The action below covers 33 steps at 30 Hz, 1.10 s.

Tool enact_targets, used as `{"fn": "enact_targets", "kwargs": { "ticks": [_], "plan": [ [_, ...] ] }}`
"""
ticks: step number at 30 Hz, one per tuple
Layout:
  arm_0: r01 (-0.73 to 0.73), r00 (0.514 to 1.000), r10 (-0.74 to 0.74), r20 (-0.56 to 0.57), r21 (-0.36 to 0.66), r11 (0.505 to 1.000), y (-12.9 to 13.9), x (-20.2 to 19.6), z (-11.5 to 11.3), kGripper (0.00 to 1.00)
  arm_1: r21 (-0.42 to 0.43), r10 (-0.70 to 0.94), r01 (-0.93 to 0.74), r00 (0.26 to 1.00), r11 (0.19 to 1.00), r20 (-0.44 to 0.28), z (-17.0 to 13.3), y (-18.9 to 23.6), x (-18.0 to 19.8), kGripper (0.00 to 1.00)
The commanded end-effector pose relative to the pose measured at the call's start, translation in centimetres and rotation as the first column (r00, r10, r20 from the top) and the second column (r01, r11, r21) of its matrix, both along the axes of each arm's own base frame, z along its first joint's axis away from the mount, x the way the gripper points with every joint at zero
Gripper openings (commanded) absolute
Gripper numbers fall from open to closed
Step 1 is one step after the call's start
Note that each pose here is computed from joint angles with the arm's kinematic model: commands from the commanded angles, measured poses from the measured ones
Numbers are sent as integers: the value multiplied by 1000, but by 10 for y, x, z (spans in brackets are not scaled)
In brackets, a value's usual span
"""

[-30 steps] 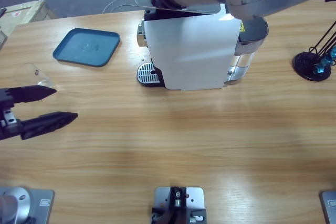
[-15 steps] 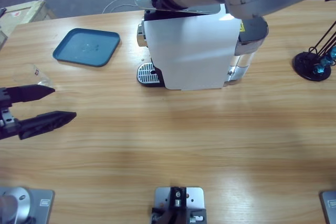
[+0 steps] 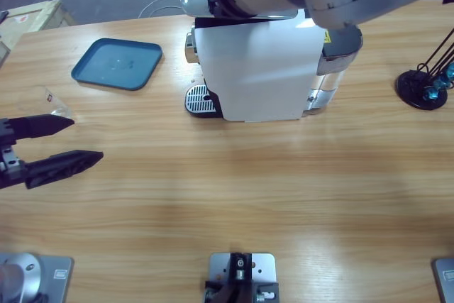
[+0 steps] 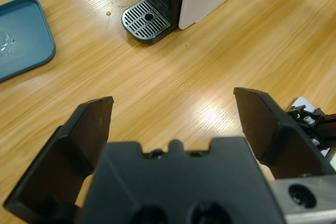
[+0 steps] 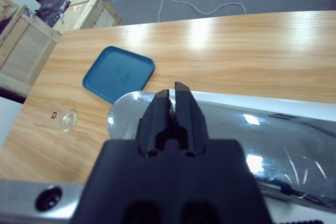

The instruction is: Pour coffee

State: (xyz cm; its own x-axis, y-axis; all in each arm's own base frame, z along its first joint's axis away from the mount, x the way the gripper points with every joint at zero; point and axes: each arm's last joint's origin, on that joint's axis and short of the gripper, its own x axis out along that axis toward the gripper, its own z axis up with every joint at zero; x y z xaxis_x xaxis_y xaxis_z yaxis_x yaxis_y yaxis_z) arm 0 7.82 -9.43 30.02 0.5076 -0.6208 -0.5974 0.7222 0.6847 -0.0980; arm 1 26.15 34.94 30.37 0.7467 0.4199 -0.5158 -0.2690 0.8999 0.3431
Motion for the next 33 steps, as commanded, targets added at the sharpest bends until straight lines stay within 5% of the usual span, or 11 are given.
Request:
{"fn": "enact_targets", "kwargs": {
  "ticks": [1,16,20,21,22,23,28,33],
  "plan": [
    [-16,1000,17,-27,15,1000,7,-4,-9,991,-368,-4,-116,951,923,-309,-159,11,-11,0],
    [-16,1000,16,-23,13,1000,8,-6,-9,991,-389,-4,-161,920,907,-392,-159,19,-8,0],
    [-18,1000,18,-21,10,1000,9,-6,-8,991,-424,11,-112,972,899,-233,-115,13,-5,0],
    [-20,1000,20,-20,11,1000,9,-6,-8,991,-430,60,-129,984,894,-170,-84,9,-6,171],
    [-27,1000,27,-14,13,1000,10,-6,-8,991,-421,61,-102,992,901,-111,-57,3,-9,699],
    [-31,999,32,-10,12,999,10,-6,-7,991,-411,86,-99,995,906,-51,-28,-5,-15,941],
    [-111,994,111,23,5,994,17,-2,-4,991,-298,267,-232,960,926,83,75,-59,-62,1000],
    [-412,910,411,61,0,911,31,10,6,991,-298,405,-371,913,880,59,74,-129,-112,1000]
  ]
}}
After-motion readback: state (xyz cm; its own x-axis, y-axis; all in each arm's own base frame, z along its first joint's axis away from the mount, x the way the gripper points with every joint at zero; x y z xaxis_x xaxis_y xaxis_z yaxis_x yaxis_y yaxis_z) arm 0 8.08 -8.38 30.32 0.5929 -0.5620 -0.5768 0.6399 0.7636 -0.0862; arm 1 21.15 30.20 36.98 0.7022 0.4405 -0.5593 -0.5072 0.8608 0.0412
